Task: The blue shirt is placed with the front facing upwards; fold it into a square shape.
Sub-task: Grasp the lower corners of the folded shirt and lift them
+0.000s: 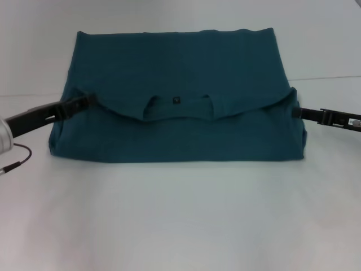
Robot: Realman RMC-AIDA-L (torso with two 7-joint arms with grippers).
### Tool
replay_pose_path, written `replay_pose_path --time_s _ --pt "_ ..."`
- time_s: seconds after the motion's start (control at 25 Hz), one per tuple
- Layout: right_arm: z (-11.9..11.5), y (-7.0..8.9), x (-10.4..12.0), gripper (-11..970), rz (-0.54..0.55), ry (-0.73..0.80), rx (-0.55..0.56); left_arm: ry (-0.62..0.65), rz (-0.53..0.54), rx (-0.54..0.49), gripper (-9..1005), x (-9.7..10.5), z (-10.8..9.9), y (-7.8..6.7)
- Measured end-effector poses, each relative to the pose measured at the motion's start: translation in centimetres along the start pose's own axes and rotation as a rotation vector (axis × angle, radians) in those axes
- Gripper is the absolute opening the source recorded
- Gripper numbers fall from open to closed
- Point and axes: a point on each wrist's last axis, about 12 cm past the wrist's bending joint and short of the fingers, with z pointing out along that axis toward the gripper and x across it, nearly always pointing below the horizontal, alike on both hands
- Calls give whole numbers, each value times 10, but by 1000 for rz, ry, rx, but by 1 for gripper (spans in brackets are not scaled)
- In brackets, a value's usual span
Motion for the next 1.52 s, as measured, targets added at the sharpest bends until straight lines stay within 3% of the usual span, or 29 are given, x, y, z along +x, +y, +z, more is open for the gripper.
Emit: replay_pose_path --time_s 0.56,1.52 --pt "-23 -8 -4 676 108 192 -6 84 1 -11 752 23 -21 10" --pt "19 8 13 676 80 158 96 76 -13 -21 751 29 -23 11"
